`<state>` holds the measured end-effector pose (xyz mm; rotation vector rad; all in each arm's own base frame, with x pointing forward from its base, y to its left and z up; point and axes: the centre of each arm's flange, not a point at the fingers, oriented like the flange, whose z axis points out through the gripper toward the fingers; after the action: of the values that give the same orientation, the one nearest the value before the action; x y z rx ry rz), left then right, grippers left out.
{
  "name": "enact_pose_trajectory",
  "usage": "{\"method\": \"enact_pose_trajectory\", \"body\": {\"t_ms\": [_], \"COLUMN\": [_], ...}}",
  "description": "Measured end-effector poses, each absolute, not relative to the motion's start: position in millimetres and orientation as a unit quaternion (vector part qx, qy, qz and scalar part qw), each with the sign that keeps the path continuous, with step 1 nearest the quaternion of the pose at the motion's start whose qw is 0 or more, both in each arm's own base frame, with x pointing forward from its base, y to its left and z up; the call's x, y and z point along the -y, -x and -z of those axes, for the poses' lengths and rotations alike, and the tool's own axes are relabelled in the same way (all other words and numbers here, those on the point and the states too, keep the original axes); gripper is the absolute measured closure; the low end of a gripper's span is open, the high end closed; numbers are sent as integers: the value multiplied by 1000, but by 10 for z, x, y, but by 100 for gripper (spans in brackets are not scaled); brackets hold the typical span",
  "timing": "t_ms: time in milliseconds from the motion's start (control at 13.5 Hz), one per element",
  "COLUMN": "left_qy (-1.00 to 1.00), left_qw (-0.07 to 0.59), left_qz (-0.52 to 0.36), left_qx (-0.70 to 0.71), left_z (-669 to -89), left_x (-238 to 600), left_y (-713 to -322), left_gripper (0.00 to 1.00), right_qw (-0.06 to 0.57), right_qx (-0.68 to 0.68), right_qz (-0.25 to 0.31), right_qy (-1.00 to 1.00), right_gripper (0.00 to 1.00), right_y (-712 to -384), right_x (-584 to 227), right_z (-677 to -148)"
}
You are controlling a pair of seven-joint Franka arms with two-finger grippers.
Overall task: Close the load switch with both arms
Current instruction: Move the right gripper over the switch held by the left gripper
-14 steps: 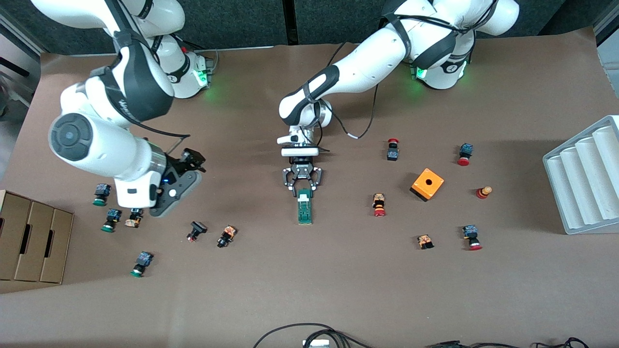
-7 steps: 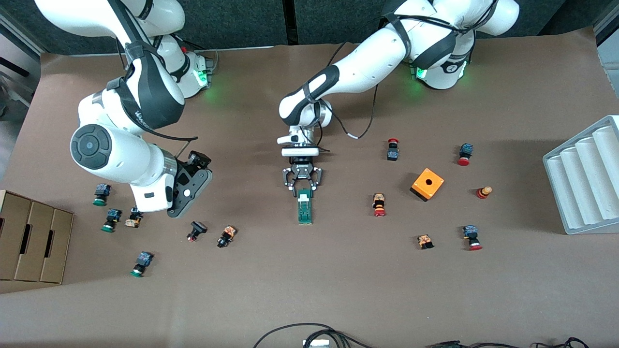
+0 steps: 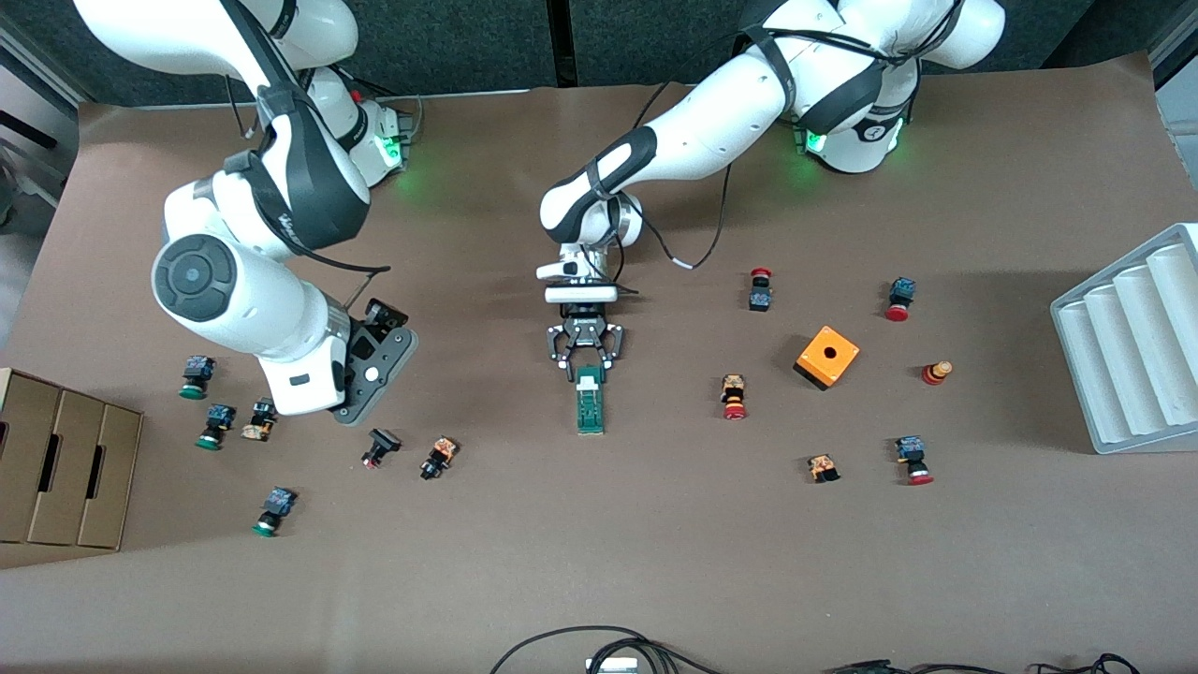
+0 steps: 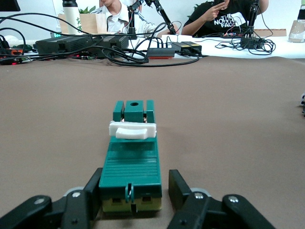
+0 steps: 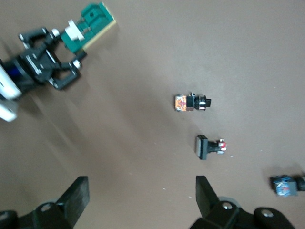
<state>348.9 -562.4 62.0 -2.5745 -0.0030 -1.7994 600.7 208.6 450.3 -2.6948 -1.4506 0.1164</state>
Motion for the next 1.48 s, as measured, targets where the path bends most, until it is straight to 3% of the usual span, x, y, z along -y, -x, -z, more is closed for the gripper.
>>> {"method": "enact_pose_trajectory", "body": {"t_ms": [519,1481], "left_qy": [820,820], "left_qw": [0,0], "left_qz": [573,573], "left_qx": [1,1], "left_z": [-619,-618], "left_x": [5624,5624], "left_y": [-3489,-3489], "left_gripper": [37,37], "right_qw": [39,43], "right_qx": [520,586], "right_qz": [-4,21], "right_qy": [853,809], "right_gripper": [0,0], "right_y": [-6079,-5838], "right_x": [-2463,-3542], "right_z": [-4232,-3441]}}
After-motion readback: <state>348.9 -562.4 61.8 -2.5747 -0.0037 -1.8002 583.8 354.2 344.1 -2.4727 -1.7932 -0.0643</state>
